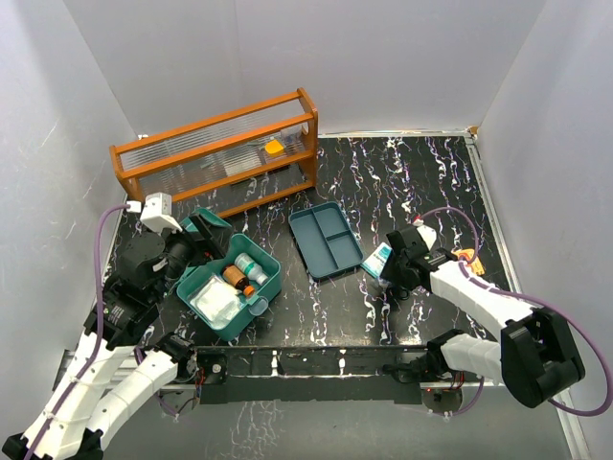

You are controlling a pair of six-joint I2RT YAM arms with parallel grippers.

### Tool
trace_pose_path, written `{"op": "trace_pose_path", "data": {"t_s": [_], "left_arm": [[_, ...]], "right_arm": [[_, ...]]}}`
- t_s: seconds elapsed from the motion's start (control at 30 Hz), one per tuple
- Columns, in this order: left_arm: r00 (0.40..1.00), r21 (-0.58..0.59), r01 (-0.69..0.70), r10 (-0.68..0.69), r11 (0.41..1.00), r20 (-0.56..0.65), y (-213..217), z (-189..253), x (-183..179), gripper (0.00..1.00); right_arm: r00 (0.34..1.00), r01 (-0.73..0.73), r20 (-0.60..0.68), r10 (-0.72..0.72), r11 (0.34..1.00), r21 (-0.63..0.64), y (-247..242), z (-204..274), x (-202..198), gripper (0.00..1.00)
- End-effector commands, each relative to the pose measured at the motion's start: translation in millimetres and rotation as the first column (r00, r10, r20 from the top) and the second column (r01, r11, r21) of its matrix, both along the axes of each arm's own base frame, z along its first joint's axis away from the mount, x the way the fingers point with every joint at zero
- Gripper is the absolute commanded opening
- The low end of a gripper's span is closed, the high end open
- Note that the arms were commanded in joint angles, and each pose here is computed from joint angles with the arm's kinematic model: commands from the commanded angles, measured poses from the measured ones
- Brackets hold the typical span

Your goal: Organize the medicine kit

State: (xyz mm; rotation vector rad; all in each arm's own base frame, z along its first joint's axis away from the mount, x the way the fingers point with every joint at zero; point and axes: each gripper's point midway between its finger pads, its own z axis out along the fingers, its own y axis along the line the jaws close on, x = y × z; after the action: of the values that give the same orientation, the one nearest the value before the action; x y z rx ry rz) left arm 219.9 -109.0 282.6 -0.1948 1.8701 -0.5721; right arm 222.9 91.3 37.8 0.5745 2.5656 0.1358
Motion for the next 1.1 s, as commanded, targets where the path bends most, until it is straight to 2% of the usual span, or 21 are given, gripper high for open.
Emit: {"op": "trace_pose_path", "data": {"t_s": [0.0, 0.23, 0.43, 0.57, 0.73, 1.07], "left_arm": [[1.000, 0.002, -0.002, 0.002, 1.000, 0.021, 0.9, 2.4, 1.1, 0.81], [1.000, 0.010, 0.001, -0.001, 1.000, 0.012, 0.5, -1.2, 1.3, 0.81], [1.000, 0.015, 0.000, -0.001, 1.000, 0.018, 2.0, 3.2, -0.3, 0.81], [1.000, 0.011, 0.003, -0.004, 1.000, 0.023, 1.5, 6.5, -0.4, 0.81], [1.000, 0.008, 0.001, -0.002, 1.000, 0.030, 2.5, 11.6, -1.4, 0.81], [0.999, -0.004, -0.003, 0.003, 1.000, 0.041, 2.0, 25.0, 0.0, 0.81]], "right_arm": [[0.999, 0.024, 0.043, -0.023, 0.999, -0.025, -4.0, 13.9, 14.0, 0.36], [1.000, 0.002, 0.020, -0.003, 0.999, 0.039, 8.8, -1.6, 11.1, 0.30], [1.000, -0.002, 0.017, 0.002, 0.999, 0.050, 10.4, -7.6, 9.6, 0.16], [0.999, -0.013, 0.034, 0.011, 0.998, 0.069, 13.4, -6.3, 10.0, 0.11], [0.998, -0.020, 0.063, 0.015, 0.996, 0.082, 15.3, 4.0, 13.5, 0.05], [0.972, -0.118, 0.217, 0.086, 0.983, 0.139, 33.5, 56.1, 37.4, 0.03]]}}
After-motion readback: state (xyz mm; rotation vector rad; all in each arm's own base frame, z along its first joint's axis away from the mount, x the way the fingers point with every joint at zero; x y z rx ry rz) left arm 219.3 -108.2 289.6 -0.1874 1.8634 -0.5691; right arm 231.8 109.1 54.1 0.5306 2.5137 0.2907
